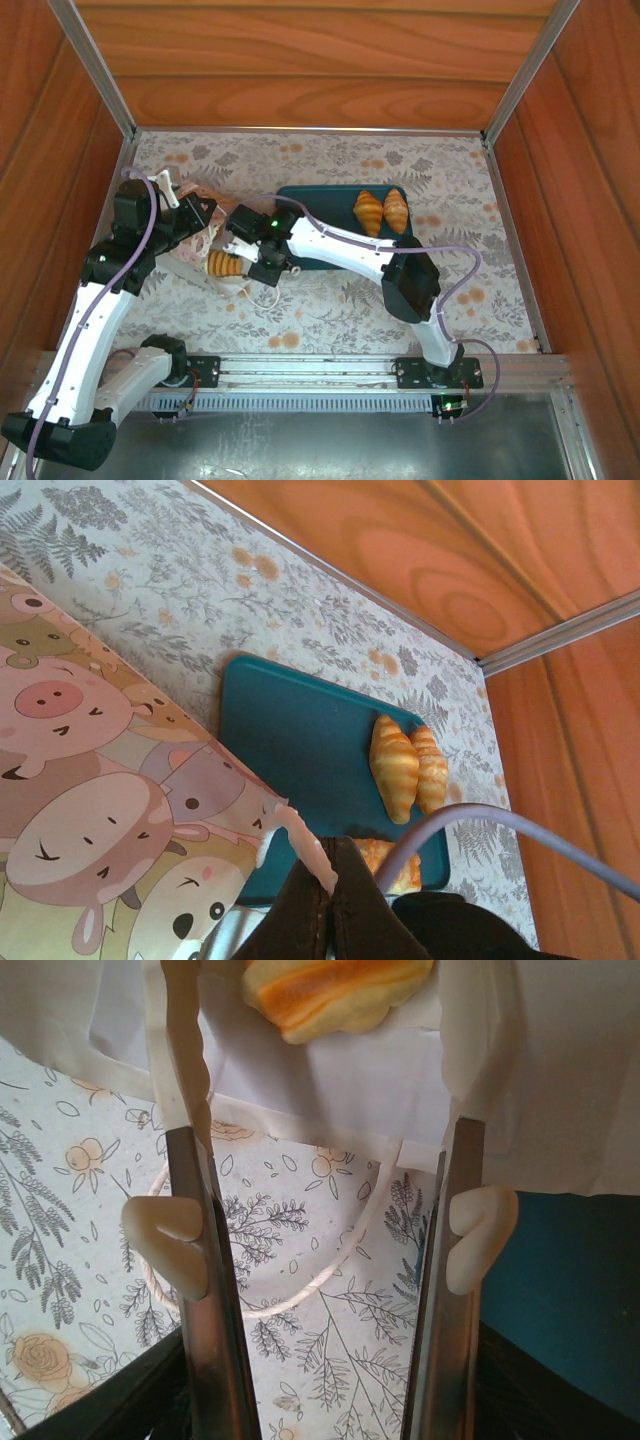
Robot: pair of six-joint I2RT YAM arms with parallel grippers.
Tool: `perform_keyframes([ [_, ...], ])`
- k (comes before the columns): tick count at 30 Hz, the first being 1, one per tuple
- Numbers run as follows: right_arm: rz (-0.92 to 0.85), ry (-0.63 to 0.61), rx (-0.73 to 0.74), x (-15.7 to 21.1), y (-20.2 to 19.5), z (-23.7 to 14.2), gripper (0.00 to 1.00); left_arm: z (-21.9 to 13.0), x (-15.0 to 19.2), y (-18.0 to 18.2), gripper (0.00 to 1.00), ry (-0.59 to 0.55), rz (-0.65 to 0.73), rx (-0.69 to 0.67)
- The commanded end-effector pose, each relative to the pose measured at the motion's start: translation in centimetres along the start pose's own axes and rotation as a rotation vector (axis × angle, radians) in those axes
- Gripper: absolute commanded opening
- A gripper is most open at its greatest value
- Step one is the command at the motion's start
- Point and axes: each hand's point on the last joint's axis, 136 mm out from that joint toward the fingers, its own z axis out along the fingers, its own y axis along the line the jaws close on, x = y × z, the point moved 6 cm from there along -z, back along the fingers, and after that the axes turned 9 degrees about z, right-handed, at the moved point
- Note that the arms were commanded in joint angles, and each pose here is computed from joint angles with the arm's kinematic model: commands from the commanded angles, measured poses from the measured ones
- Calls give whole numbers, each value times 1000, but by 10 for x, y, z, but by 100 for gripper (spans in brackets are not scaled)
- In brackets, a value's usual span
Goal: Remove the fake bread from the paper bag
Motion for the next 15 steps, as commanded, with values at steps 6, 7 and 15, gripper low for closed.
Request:
perform_keyframes([
  [6,12,-2,-32,-8,0,-14,54,-1,-3,-3,0,-21,4,23],
  [7,19,-13,-40,-8,1,-18,52,-1,-3,-3,0,-21,3,22],
  [15,110,-69,-19,4,-1,-46,48,1,-1,0,0,-21,-2,8],
])
